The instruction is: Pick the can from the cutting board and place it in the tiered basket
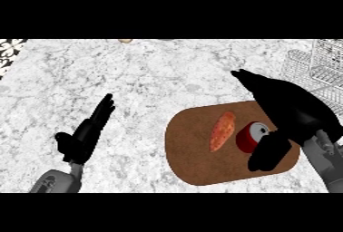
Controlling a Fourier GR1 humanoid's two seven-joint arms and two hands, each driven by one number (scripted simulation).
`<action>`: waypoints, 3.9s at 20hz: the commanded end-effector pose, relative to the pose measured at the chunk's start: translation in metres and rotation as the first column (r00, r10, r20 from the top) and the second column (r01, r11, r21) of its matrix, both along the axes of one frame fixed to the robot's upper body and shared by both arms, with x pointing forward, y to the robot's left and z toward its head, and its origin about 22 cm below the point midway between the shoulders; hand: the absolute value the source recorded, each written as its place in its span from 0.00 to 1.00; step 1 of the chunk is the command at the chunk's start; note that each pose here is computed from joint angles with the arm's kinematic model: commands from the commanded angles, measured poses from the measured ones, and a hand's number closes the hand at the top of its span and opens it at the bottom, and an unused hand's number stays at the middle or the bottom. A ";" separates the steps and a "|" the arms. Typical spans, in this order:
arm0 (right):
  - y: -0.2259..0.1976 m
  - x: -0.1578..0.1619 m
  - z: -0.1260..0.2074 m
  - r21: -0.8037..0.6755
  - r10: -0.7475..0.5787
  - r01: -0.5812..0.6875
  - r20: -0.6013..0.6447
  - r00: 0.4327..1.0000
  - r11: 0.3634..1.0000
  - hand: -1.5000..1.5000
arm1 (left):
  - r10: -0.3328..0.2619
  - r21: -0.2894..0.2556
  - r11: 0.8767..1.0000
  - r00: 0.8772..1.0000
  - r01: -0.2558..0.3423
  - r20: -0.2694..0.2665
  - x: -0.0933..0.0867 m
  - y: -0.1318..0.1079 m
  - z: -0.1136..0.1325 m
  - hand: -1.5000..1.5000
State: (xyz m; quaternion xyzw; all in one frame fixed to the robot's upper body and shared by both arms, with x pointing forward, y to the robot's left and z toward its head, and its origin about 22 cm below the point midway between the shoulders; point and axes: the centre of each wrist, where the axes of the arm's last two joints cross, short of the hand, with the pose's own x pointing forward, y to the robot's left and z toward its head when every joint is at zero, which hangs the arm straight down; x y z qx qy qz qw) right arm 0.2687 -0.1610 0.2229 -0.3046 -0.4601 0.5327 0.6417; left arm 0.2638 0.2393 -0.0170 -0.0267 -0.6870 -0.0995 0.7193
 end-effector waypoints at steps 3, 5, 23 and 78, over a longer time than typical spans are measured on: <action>0.012 -0.016 0.007 -0.111 -0.168 0.166 -0.009 0.986 0.980 0.00 | 0.005 -0.008 1.000 1.000 -0.005 0.005 -0.006 -0.004 -0.013 0.50; 0.012 -0.011 -0.002 -0.136 -0.198 0.203 0.050 0.979 0.970 0.00 | -0.011 -0.009 1.000 1.000 0.011 0.013 -0.002 -0.017 -0.006 0.50; -0.008 -0.010 -0.083 -0.251 -0.309 0.284 -0.064 0.949 0.925 0.00 | 0.000 0.007 1.000 1.000 0.000 0.014 -0.001 -0.012 -0.002 0.50; -0.402 -0.075 -0.015 0.387 -0.571 0.424 0.476 0.669 0.819 1.00 | 0.044 -0.021 0.999 0.999 -0.044 0.006 -0.008 0.014 -0.005 0.50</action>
